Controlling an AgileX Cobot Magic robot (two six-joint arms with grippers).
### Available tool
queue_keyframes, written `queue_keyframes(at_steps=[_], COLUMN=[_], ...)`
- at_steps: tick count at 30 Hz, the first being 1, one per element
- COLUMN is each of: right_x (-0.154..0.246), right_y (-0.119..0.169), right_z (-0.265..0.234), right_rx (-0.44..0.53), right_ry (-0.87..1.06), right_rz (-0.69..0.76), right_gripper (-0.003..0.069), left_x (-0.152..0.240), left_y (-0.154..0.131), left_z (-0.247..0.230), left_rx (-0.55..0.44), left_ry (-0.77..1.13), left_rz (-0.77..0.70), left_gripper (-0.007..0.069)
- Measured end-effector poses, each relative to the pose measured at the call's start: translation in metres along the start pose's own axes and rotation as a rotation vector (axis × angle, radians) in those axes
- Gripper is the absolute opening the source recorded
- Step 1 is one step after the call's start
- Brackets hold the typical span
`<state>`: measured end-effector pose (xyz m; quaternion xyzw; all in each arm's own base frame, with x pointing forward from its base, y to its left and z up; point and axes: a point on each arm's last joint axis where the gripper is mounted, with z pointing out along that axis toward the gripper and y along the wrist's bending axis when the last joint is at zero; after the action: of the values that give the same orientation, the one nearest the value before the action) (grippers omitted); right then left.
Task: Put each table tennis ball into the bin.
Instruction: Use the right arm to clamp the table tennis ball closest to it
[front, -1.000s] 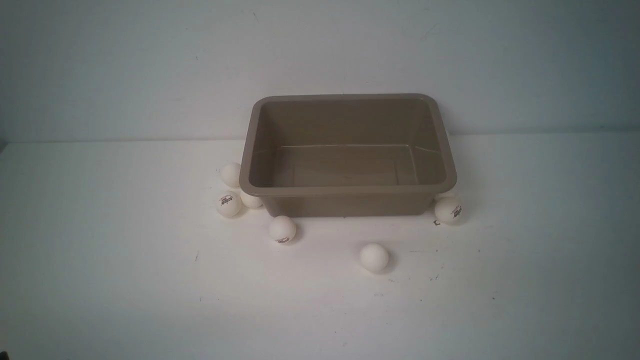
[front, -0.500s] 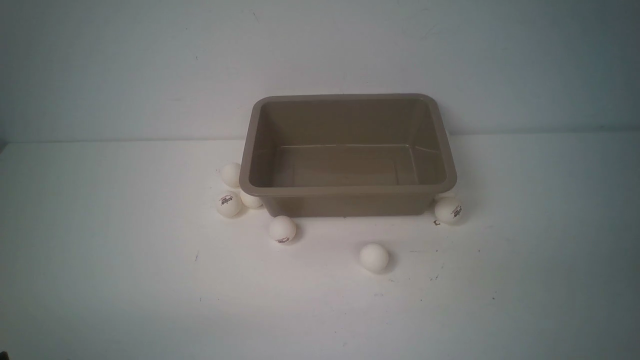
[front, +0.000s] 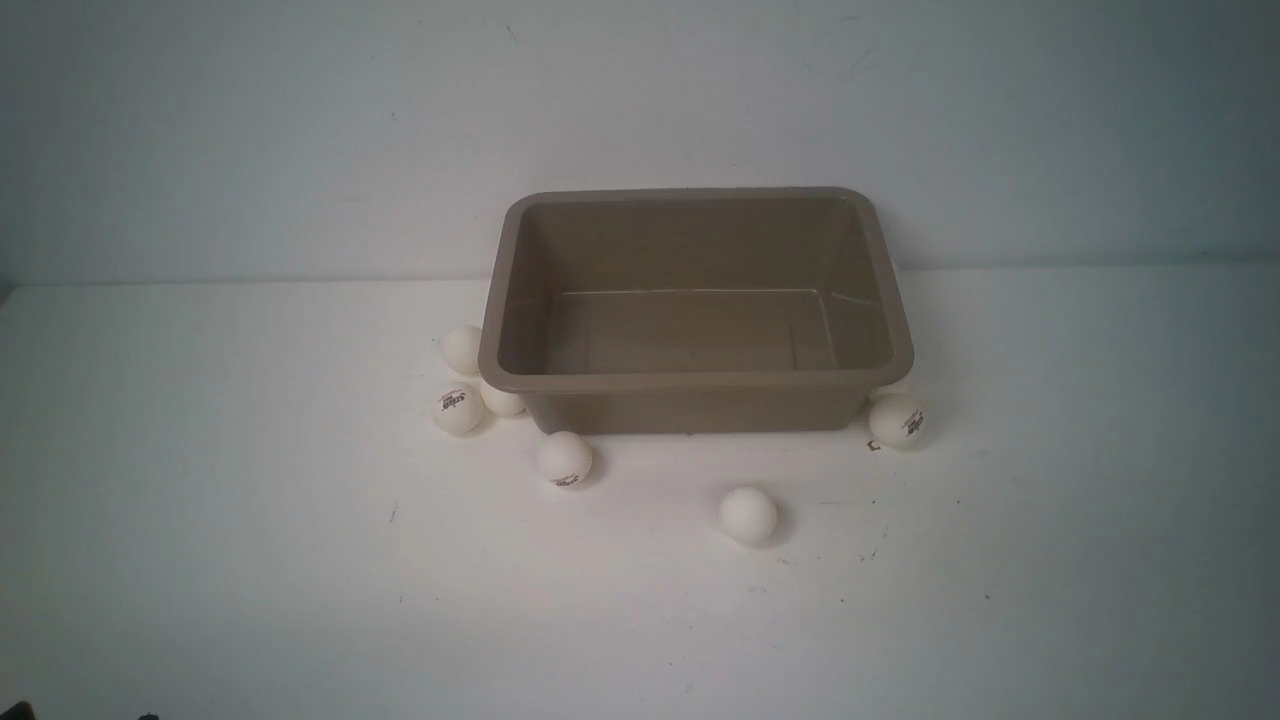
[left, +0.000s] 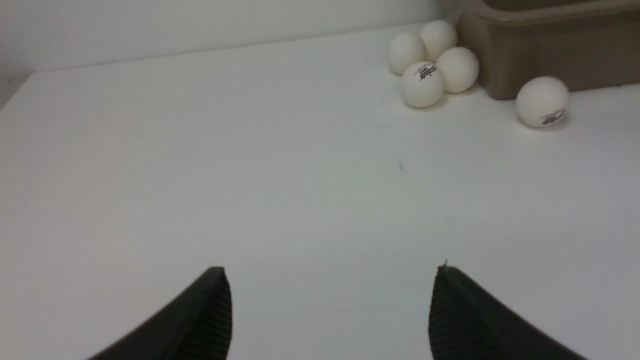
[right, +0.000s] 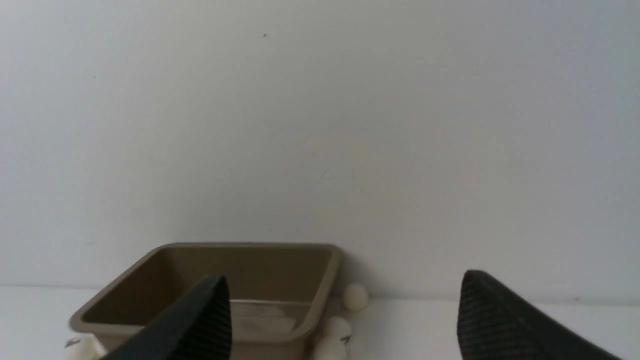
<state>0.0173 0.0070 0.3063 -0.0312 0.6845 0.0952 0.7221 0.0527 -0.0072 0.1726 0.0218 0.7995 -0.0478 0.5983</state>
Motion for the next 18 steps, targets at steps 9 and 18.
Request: queue_keyframes(at_steps=[9,18], right_x=[0.012,0.015], right_y=[0.006,0.009], right_z=[-0.001,-0.001], right_rx=[-0.073,-0.108], right_ry=[0.133,0.162], right_rz=[-0.067,-0.083], right_gripper=[0.0546,0.0546], left_x=[-0.011,-0.013], left_y=[-0.007,-0.008], left_z=[-0.001,-0.001], left_rx=[0.100,0.124], left_ry=[-0.106,-0.126], left_rz=[-0.339,-0.435], left_gripper=[0.0478,0.0478])
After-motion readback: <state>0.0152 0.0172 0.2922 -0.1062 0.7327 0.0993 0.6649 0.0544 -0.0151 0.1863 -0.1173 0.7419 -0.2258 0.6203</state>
